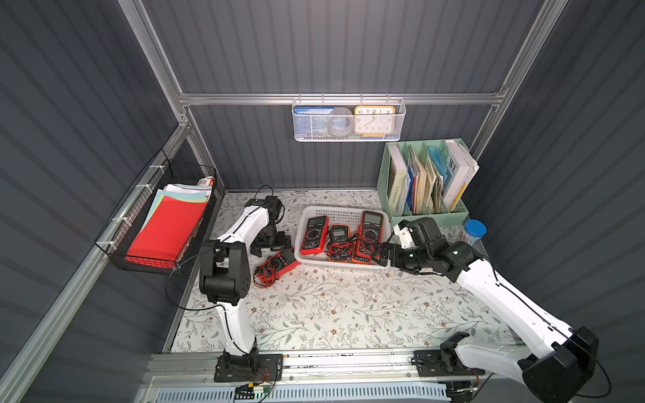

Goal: Put the multimeter into the basket
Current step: Move the multimeter to the center of the board.

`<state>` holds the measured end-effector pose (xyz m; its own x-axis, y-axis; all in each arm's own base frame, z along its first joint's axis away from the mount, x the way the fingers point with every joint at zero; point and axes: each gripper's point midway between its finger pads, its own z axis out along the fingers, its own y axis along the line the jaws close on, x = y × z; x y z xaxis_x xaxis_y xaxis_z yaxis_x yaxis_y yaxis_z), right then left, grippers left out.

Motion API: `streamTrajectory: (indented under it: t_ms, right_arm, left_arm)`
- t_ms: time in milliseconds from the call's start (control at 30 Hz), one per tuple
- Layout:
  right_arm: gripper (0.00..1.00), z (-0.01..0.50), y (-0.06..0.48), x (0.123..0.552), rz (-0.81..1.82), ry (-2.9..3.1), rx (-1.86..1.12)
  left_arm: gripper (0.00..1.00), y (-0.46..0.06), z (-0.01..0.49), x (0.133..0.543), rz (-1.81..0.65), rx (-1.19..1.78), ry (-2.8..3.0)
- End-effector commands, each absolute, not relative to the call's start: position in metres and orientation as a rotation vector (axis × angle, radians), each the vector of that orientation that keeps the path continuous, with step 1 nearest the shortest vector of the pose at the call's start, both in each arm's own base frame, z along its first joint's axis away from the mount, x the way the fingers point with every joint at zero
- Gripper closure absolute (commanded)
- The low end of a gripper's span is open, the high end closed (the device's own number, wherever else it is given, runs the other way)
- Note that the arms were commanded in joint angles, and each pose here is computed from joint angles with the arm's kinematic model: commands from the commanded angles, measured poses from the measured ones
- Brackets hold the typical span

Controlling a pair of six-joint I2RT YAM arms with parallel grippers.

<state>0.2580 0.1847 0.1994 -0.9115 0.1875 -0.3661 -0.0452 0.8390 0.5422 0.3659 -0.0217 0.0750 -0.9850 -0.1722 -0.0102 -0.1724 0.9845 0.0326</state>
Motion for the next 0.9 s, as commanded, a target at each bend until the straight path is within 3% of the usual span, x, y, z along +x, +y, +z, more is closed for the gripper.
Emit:
streamTrajectory:
  t_ms: [0, 200, 500, 633, 867]
  right_arm:
    - [0.01, 0.197, 0.184, 0.255, 0.792, 2.614, 0.11]
    - [0.01, 0.203, 0.188, 0.26, 0.802, 2.602, 0.101]
    - [0.01, 0.207, 0.19, 0.264, 0.801, 2.593, 0.092]
    - [0.01, 0.201, 0.192, 0.266, 0.805, 2.606, 0.092]
    - [0.01, 0.2, 0.195, 0.266, 0.82, 2.606, 0.095]
  left_arm:
    - [0.01, -0.021, 0.065, 0.359, -0.054, -0.381, 3.137]
    - [0.01, -0.034, 0.046, 0.328, -0.166, -0.407, 3.204]
    - [0.01, -0.074, 0.058, 0.297, -0.583, -0.54, 3.072]
    - [0.01, -0.062, 0.079, 0.302, -0.472, -0.491, 3.012]
    - [0.01, -0.032, 0.115, 0.318, -0.022, -0.202, 3.047]
